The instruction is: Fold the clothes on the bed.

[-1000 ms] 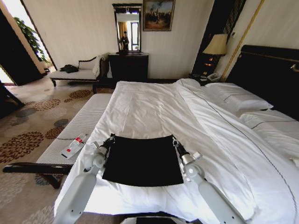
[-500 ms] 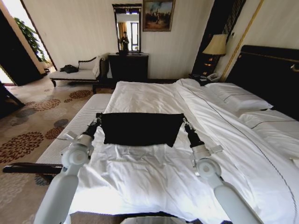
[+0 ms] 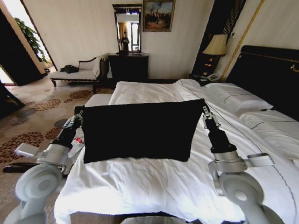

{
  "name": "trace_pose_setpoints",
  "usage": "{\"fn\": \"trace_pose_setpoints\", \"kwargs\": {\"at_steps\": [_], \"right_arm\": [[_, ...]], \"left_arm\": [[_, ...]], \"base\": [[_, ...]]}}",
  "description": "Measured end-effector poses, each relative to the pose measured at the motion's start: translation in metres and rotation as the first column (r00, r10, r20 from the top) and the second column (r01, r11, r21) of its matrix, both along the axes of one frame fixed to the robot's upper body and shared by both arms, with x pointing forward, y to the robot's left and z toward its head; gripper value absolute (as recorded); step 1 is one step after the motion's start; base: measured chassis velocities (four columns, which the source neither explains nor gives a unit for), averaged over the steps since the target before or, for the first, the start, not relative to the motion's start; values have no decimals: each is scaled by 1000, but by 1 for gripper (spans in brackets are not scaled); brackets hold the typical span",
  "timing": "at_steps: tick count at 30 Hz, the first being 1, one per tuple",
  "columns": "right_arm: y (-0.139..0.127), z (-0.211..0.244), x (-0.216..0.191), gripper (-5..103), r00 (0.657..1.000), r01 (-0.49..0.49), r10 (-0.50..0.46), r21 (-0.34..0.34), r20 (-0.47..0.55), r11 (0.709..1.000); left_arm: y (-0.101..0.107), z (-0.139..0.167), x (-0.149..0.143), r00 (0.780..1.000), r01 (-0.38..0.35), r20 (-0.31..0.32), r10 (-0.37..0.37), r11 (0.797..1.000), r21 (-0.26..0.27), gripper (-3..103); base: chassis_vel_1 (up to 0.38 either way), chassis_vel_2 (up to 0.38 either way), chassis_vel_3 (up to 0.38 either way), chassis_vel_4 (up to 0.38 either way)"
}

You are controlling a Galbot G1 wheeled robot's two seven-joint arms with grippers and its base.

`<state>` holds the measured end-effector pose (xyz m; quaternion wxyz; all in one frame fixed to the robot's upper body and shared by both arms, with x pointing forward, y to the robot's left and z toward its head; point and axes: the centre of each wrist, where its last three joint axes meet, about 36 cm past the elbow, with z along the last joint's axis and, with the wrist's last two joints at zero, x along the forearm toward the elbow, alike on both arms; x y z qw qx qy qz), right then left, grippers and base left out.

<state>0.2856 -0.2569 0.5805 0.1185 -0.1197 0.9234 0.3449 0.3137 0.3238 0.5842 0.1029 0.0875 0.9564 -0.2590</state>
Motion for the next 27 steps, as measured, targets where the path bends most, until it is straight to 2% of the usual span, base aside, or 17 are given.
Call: {"fn": "trace_pose_setpoints", "kwargs": {"at_steps": [1,2,3,5,6,8,10,11,12,13,14,16,18,19,23,26,27], "right_arm": [[2,0,4,1,999,3,-3,-2,-39,1000],[2,0,4,1,999,3,-3,-2,-39,1000],[0,-18,24,1,991,10,-13,-23,-136,1000],[-5,-65,69,1,958,13,-29,-60,-285,998],[-5,-65,69,1,958,13,-29,-60,-285,998],[-2,-127,127,1,904,16,-52,-90,-425,996],[3,-159,157,1,879,14,-64,-108,-473,994],[11,-191,182,1,869,13,-78,-136,-488,991],[15,-207,195,1,869,14,-86,-150,-487,989],[15,-207,195,1,869,14,-86,-150,-487,989],[23,-222,213,1,876,14,-89,-161,-474,987],[36,-230,241,1,895,15,-75,-138,-439,990],[40,-231,253,1,911,18,-62,-110,-408,994],[40,-231,253,1,911,18,-62,-110,-408,994],[37,-234,254,1,939,22,-36,-43,-343,999],[35,-242,243,1,945,22,-24,-9,-327,1000],[32,-249,232,1,945,22,-12,26,-327,999]], "left_arm": [[1,-9,9,1000,-11,-29,12,1000,23,2],[1,-9,9,1000,-11,-29,12,1000,23,2],[6,-37,35,993,-25,-111,32,998,64,2],[5,-86,76,969,-9,-244,35,995,104,2],[5,-86,76,969,-9,-244,35,995,104,2],[3,-142,126,928,-3,-369,53,991,134,2],[2,-171,151,903,-14,-424,77,989,150,2],[0,-193,179,886,-32,-452,106,985,168,2],[-2,-200,193,881,-40,-458,115,985,170,2],[-2,-200,193,881,-40,-458,115,985,170,2],[-4,-206,210,880,-48,-459,119,985,163,2],[-8,-209,236,896,-60,-431,106,991,118,2],[-13,-208,248,917,-66,-389,85,996,60,2],[-13,-208,248,917,-66,-389,85,996,60,2],[-16,-212,247,951,-52,-307,46,999,-12,2],[-16,-224,237,954,-42,-297,32,999,-29,2],[-15,-231,228,954,-39,-299,25,999,-39,2]], "base": [[0,0,0,0],[0,0,0,0],[0,0,0,0],[0,0,0,0],[0,0,0,0],[0,0,0,0],[0,0,0,0],[0,0,0,0],[0,0,0,0],[0,0,0,0],[0,0,0,0],[0,0,0,0],[0,0,0,0],[0,0,0,0],[0,0,0,0],[0,0,0,0],[0,0,0,0]]}}
